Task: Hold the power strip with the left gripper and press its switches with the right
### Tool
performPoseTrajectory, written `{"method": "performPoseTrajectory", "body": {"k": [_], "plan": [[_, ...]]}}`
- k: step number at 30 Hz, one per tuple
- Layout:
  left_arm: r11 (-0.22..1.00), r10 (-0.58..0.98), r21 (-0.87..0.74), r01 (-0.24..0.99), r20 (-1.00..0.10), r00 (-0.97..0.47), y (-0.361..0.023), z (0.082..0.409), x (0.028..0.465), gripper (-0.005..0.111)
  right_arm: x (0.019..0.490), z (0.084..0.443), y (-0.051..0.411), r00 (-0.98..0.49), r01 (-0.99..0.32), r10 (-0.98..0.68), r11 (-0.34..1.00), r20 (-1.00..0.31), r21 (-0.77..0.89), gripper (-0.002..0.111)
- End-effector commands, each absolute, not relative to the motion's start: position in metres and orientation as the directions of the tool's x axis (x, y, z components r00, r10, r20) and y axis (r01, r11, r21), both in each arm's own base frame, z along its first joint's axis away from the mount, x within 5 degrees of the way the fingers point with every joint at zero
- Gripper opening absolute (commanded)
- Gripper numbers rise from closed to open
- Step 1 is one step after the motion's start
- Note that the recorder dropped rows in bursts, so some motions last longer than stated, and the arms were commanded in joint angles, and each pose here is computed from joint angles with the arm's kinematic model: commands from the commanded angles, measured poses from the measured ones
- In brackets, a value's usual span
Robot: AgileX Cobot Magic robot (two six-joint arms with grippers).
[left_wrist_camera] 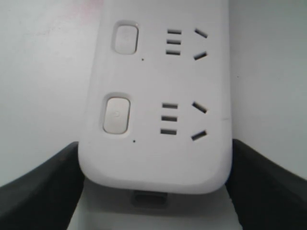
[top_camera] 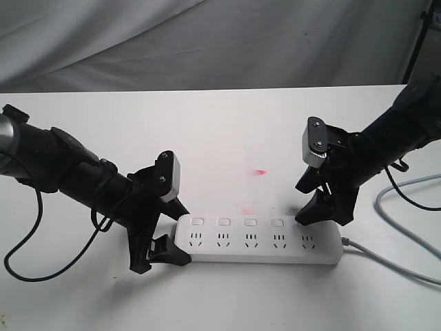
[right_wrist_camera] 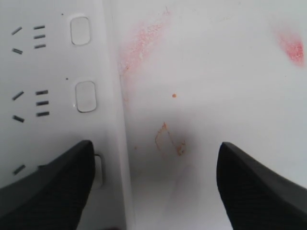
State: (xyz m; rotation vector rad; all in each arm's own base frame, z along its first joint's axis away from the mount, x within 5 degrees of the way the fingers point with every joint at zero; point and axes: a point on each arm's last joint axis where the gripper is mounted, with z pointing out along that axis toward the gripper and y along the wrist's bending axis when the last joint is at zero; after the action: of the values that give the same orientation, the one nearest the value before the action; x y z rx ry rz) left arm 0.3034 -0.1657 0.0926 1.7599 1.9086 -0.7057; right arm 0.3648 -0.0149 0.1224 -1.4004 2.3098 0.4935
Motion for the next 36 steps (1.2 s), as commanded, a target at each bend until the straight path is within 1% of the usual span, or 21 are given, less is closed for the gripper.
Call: {"method": "performPoseTrajectory", "body": {"k": [1, 8, 14, 18, 21, 31, 36], "plan": [[0.068, 0.773, -0.048, 0.997, -0.629, -0.082, -0.166, 0.093, 0.306, 0.0, 0.363, 0.111, -0.023, -0.384, -0.914, -0.816, 0.402, -0.432, 0.053, 0.066], [0.068, 0.773, -0.048, 0.997, -0.629, -0.082, -0.166, 0.093, 0.306, 0.0, 0.363, 0.109, -0.024, -0.375, -0.917, -0.821, 0.395, -0.431, 0.045, 0.066], [0.068, 0.773, -0.048, 0.997, -0.629, -0.082, -0.166, 0.093, 0.306, 0.0, 0.364, 0.099, -0.024, -0.378, -0.918, -0.825, 0.393, -0.419, 0.054, 0.066], [0.068, 0.773, -0.048, 0.997, -0.629, -0.082, -0.166, 0.093, 0.306, 0.0, 0.364, 0.103, -0.023, -0.382, -0.916, -0.818, 0.397, -0.429, 0.058, 0.066], [0.068, 0.773, -0.048, 0.997, -0.629, -0.082, -0.166, 0.093, 0.306, 0.0, 0.363, 0.112, -0.022, -0.382, -0.914, -0.807, 0.401, -0.451, 0.057, 0.066], [0.068, 0.773, -0.048, 0.997, -0.629, -0.082, -0.166, 0.093, 0.306, 0.0, 0.36, 0.164, -0.011, -0.368, -0.901, -0.732, 0.433, -0.574, 0.026, 0.066], [0.068, 0.773, -0.048, 0.997, -0.629, -0.082, -0.166, 0.093, 0.306, 0.0, 0.359, 0.177, -0.008, -0.364, -0.895, -0.707, 0.447, -0.607, 0.016, 0.066]]}}
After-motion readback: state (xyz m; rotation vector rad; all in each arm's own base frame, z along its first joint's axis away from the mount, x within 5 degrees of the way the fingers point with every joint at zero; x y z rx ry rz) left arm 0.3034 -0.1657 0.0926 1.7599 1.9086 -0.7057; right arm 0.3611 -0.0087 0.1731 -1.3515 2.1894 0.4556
